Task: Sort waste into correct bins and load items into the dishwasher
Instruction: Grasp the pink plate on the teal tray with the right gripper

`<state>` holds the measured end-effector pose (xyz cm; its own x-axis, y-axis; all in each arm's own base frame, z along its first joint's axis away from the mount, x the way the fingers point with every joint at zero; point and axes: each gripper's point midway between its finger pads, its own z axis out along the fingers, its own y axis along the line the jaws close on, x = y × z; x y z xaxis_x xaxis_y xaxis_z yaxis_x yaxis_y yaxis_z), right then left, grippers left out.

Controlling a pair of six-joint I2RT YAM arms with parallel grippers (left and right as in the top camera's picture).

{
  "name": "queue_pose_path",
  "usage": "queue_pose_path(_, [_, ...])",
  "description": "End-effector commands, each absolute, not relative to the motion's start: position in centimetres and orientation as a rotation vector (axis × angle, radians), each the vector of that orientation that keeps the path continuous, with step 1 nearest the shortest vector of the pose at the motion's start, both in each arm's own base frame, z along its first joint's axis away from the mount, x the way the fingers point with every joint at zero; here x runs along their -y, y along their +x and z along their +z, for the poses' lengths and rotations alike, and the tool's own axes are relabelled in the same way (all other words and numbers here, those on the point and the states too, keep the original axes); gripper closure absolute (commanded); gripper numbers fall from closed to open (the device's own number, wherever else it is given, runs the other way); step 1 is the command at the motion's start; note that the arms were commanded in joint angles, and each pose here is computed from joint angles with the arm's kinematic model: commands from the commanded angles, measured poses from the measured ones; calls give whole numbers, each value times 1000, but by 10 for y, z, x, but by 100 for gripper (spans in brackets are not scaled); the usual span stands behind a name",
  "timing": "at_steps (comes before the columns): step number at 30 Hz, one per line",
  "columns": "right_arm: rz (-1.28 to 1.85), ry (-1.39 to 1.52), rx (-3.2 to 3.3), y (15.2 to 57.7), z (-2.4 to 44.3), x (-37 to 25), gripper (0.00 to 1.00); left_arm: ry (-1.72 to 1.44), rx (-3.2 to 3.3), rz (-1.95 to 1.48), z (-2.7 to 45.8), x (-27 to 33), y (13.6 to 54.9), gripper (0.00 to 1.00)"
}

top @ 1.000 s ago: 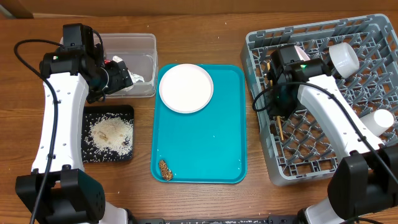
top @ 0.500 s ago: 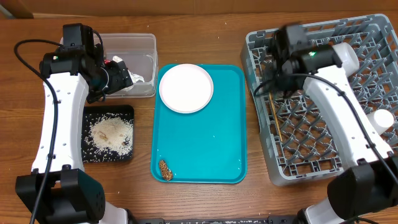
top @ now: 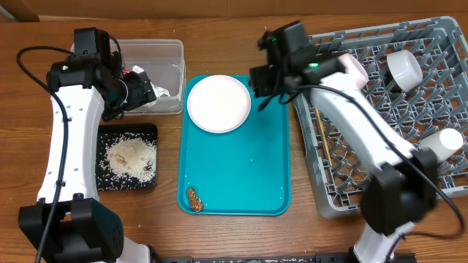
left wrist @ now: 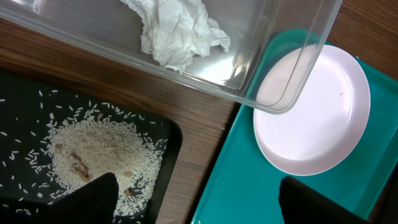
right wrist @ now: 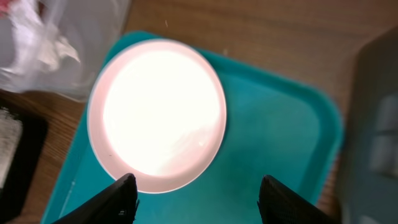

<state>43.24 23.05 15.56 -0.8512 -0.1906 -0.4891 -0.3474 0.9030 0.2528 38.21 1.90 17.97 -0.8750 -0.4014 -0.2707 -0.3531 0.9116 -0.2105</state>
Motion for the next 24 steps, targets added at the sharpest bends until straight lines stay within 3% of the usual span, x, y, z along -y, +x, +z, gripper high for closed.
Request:
queue_pose_path(1, [475,-298,-2741,434,97,-240,35,-545,-2721,-229,195,-16,384,16])
queue_pose_path(11, [479,-274,-2905,426,15,-244,34,-546,-2723,-229,195,-16,384,16])
queue_pose_path(13, [464,-271,-2941,422,2,-242,43,-546,-2723,-229,195,-16,384,16])
queue_pose_path(16, [450,-267,-2977,416,-6,-239,69,-546,-2722,-229,195,-16,384,16])
queue_pose_path(20, [402,-259,-2995,414,-7,-233,92,-545,-2720,-230,195,-16,384,16])
queue_pose_path(24, [320,-239,-3020,413,-6,-220,96,-545,-2718,-230,196,-16,385,16])
